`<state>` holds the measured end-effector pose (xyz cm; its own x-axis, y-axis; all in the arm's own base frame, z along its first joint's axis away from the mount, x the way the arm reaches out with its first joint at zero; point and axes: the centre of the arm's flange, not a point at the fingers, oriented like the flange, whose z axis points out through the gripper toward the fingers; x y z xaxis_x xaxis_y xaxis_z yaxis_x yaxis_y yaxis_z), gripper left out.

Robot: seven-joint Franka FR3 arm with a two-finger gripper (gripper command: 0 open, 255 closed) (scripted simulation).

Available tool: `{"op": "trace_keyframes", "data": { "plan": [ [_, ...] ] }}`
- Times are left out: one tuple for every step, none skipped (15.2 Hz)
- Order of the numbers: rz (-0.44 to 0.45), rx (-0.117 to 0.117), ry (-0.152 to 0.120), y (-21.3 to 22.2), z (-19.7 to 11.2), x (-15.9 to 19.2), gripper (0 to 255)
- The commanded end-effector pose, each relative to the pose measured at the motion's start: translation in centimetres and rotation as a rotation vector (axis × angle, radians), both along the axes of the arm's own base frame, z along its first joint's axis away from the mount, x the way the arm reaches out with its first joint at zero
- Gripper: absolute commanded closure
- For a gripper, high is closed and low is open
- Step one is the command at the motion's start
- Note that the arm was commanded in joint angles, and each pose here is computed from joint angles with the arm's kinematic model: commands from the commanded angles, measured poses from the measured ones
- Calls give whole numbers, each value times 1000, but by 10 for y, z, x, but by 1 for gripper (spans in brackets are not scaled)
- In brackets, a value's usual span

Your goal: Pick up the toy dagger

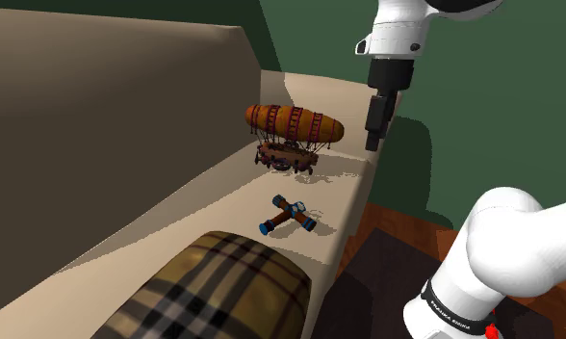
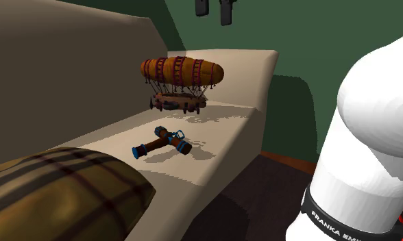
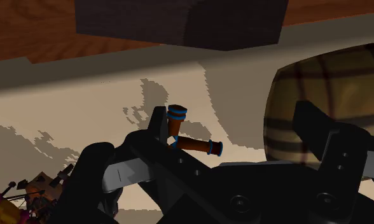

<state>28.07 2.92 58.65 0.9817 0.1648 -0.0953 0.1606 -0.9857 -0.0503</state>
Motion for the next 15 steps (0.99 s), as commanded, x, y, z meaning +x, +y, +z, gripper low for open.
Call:
{"op": "trace_keyframes", "data": {
  "plan": [
    [0,0,0,0,0,0,0],
    [-8,-5,-6,1,-12,4,0],
    [-16,-9,-11,1,-24,9,0],
    [-24,-14,-17,2,-36,14,0],
    [-32,-19,-23,2,-48,18,0],
    [-40,-23,-29,3,-59,23,0],
    [-48,-28,-34,3,-71,28,0],
    [-55,-33,-40,3,-83,33,0],
    [-63,-38,-46,3,-95,38,0],
    [-71,-42,-52,3,-107,43,0],
    [-79,-47,-57,3,-118,48,0],
    [-87,-52,-63,3,-130,53,0],
    [-95,-56,-69,3,-142,58,0],
    [-103,-61,-74,2,-153,64,0],
    [-111,-66,-80,2,-165,69,0]
  ]
}}
